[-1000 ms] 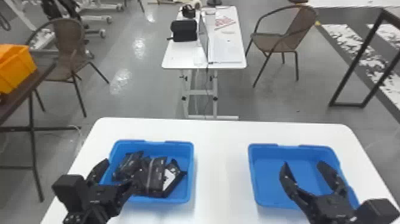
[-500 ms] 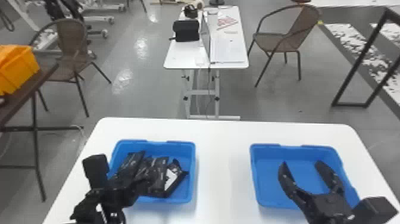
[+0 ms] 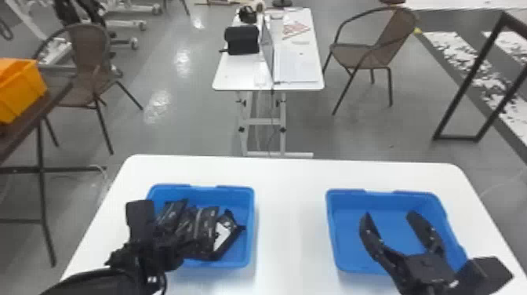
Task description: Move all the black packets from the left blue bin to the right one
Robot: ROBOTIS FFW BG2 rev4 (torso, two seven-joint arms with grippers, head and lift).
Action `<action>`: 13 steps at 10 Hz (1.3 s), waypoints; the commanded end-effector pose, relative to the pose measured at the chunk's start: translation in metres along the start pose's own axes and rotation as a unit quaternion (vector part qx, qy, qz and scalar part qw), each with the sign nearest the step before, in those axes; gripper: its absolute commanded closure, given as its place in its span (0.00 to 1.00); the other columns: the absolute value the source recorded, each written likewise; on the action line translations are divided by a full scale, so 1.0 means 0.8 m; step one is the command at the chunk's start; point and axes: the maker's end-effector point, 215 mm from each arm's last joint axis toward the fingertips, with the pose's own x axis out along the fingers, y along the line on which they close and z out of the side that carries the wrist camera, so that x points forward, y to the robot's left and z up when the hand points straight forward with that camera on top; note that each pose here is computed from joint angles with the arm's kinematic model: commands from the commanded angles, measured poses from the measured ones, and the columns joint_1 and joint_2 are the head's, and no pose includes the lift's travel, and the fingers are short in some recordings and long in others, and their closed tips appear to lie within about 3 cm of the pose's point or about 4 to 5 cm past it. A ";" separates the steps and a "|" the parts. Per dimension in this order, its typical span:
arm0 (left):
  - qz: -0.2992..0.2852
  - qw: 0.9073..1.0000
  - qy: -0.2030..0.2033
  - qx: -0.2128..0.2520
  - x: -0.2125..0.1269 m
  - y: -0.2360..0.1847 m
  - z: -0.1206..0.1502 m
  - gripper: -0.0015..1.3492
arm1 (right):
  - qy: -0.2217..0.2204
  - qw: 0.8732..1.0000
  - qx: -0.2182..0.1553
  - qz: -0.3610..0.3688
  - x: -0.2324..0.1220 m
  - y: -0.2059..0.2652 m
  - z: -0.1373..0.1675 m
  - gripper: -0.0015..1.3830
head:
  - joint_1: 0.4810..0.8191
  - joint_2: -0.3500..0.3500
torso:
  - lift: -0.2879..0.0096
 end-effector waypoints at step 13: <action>-0.191 0.981 -0.026 -0.029 -0.019 -0.037 0.026 0.90 | 0.001 1.000 0.013 0.008 0.005 0.005 -0.006 0.09 | 0.63 0.51 | 0.97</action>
